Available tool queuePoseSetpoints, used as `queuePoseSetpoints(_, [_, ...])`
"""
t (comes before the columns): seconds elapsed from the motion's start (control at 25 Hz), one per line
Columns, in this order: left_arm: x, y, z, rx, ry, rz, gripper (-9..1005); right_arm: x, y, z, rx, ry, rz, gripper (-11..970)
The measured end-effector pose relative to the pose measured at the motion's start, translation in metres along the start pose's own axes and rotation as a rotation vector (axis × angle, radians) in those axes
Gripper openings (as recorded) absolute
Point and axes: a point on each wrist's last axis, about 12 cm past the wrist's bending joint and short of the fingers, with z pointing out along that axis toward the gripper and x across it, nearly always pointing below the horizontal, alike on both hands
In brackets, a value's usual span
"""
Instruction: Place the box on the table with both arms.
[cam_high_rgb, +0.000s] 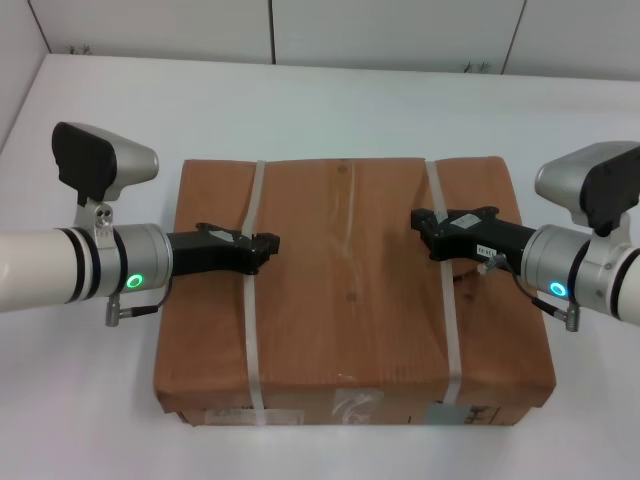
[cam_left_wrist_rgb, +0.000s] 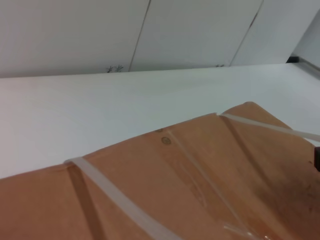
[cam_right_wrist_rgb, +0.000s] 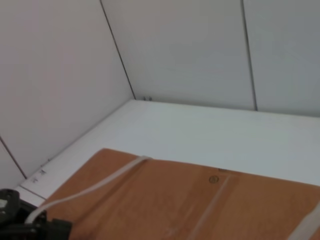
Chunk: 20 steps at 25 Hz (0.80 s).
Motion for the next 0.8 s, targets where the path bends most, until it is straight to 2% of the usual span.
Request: queuePoseSetpoints(0.8, [0.0029,0.0007,-0.0001,-0.012,0.003,-0.006,57,0.0026,0.0011,0.0013,0.007,0.019,0.043,54])
